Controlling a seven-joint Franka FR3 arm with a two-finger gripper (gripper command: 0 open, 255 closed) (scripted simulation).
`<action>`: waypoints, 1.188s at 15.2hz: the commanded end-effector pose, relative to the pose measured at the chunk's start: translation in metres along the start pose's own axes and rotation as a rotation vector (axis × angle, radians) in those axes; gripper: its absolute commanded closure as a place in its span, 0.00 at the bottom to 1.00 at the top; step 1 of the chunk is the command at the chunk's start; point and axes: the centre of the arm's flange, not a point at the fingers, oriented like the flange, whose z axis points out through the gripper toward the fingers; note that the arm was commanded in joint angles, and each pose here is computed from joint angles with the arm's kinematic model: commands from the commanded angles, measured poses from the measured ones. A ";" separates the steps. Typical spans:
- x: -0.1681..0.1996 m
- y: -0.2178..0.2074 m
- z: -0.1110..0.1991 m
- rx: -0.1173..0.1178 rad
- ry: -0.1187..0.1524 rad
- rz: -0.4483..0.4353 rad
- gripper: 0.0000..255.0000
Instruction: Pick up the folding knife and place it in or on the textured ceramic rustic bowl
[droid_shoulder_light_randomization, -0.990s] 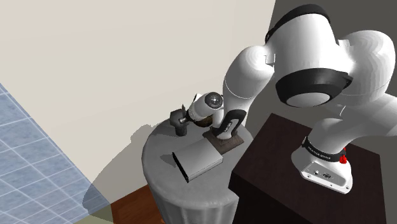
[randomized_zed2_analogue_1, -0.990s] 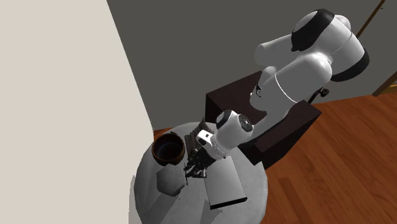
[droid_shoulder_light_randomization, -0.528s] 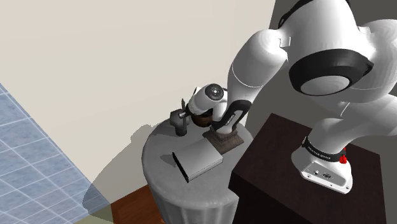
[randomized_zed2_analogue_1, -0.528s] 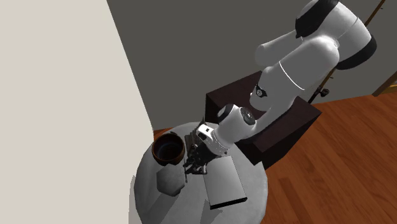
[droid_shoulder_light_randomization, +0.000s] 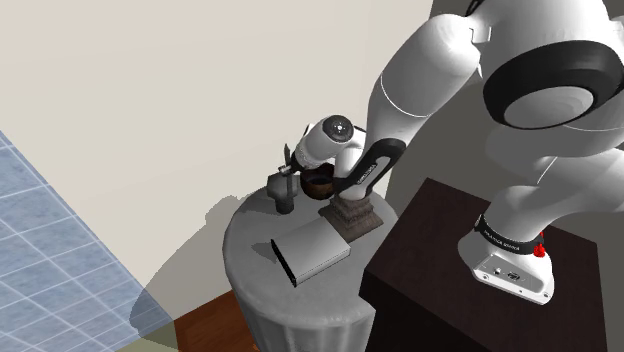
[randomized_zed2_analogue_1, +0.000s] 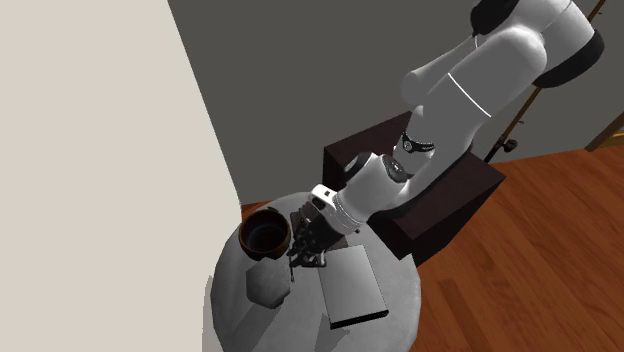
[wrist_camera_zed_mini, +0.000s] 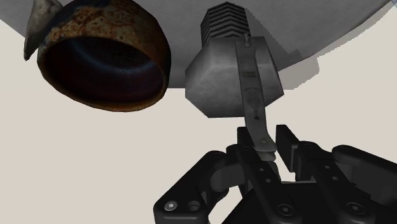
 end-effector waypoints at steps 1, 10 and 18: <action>0.007 0.000 -0.008 0.000 0.000 0.000 1.00; 0.038 -0.001 -0.044 0.000 0.000 0.000 1.00; 0.065 0.036 -0.057 0.000 0.000 0.000 1.00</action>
